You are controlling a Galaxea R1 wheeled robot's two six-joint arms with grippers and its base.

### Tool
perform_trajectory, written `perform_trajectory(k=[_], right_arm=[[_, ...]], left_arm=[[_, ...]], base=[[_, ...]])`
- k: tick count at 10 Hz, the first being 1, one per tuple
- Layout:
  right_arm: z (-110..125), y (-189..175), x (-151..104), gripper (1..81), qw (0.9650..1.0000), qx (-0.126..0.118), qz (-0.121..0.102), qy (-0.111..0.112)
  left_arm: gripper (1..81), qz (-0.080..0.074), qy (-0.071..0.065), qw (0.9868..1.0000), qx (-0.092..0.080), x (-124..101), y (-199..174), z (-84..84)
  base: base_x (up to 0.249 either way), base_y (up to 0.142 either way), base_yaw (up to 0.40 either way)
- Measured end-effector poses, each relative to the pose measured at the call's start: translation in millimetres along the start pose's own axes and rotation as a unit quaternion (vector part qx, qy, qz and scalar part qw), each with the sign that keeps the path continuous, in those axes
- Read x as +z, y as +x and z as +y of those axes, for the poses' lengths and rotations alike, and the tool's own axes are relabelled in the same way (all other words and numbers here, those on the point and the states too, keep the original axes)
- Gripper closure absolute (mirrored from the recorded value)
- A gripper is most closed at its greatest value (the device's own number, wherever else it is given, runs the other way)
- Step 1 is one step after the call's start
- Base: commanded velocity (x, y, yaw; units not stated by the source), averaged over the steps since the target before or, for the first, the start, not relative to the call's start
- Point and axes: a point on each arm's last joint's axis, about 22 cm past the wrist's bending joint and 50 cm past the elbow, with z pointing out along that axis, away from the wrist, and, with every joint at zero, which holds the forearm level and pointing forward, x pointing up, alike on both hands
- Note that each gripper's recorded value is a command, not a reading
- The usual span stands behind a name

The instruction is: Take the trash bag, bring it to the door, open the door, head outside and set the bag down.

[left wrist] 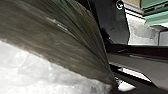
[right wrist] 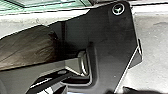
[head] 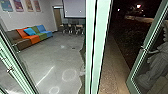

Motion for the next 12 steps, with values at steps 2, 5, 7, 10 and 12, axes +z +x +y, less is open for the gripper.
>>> perform_trajectory(k=[2, 5, 7, 10, 12], right_arm=[[-20.9, -12.8, 10.1, 1.0, 0.9999, -0.002, 0.001, 0.014], [-30.9, -33.1, 25.5, 1.0, 0.9999, -0.008, -0.003, 0.009], [-36.0, -33.0, 35.4, 1.0, 0.9999, -0.011, 0.003, 0.004], [-42.1, -36.1, 38.5, 1.0, 0.9999, -0.012, 0.005, 0.006], [-48.2, -38.5, 42.2, 1.0, 0.9999, -0.013, 0.005, 0.009]], left_arm=[[81.1, 0.000, 0.006, 1.0000, -0.001, -1.0, -0.4, -5.5], [81.1, 0.000, 0.009, 1.0000, -0.001, -1.4, -0.5, -8.4], [81.1, 0.000, 0.010, 1.0000, -0.002, -1.2, -0.4, -8.7], [81.1, 0.000, 0.010, 0.9999, -0.001, -1.3, -0.4, -9.0], [81.1, 0.000, 0.010, 0.9999, -0.001, -1.3, -0.6, -9.1]], base=[[0.000, 0.000, 0.000], [0.000, 0.000, 0.000], [0.000, 0.000, 0.000], [0.000, 0.000, 0.000], [0.000, 0.000, 0.000]])
